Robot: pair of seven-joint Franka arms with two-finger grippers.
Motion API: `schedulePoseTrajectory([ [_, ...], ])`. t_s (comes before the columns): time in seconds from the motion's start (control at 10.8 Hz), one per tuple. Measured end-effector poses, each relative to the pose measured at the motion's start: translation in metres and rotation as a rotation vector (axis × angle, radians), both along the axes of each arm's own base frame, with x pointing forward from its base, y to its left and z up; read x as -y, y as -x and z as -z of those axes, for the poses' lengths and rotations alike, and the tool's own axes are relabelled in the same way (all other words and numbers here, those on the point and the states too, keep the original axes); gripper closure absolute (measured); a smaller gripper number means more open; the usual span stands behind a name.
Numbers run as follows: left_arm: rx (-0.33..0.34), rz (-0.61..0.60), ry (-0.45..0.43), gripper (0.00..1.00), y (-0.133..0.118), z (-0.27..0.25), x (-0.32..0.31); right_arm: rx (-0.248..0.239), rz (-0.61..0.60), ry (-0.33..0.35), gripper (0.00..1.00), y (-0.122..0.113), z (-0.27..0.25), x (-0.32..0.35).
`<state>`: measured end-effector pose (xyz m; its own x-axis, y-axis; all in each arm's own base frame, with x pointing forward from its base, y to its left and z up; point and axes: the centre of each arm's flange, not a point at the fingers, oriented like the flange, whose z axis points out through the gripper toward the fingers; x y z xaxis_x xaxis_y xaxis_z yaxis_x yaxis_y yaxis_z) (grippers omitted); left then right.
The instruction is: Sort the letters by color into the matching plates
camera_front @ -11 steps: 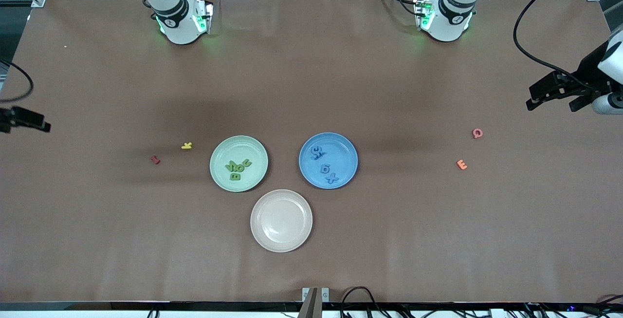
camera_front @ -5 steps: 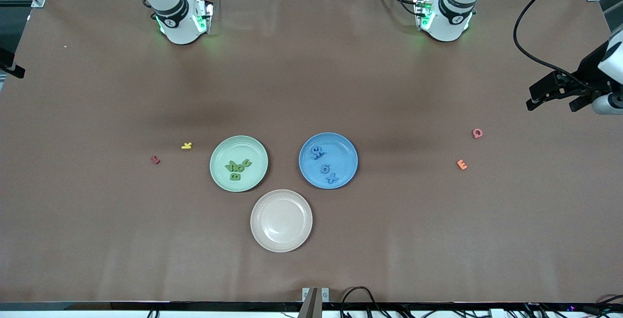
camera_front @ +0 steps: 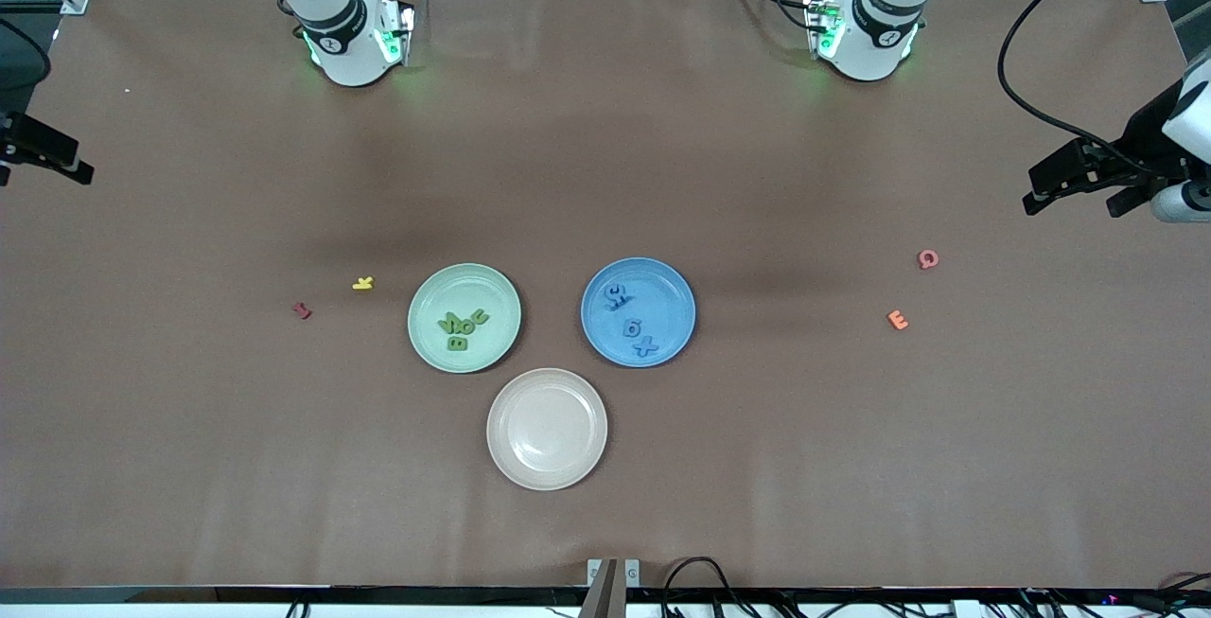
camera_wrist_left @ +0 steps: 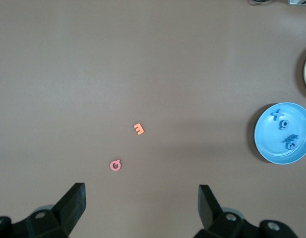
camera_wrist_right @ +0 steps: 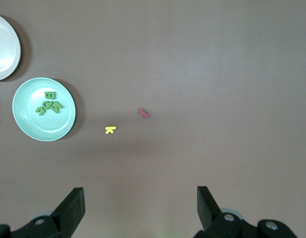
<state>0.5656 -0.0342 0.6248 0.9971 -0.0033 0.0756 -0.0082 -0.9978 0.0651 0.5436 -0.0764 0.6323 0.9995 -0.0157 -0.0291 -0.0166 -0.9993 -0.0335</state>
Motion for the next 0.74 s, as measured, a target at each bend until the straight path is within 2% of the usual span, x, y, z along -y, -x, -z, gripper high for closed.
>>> schedulePoseTrajectory([
  [0.37, 0.000, 0.000, 0.000, 0.00, -0.0001, 0.0000, 0.0000, -0.009, 0.012, 0.018, 0.00, -0.0024, 0.0069, -0.0110],
  [0.74, 0.001, 0.000, 0.000, 0.00, -0.0005, 0.0005, -0.0001, 0.019, 0.020, 0.028, 0.00, -0.0059, -0.0003, -0.0101],
])
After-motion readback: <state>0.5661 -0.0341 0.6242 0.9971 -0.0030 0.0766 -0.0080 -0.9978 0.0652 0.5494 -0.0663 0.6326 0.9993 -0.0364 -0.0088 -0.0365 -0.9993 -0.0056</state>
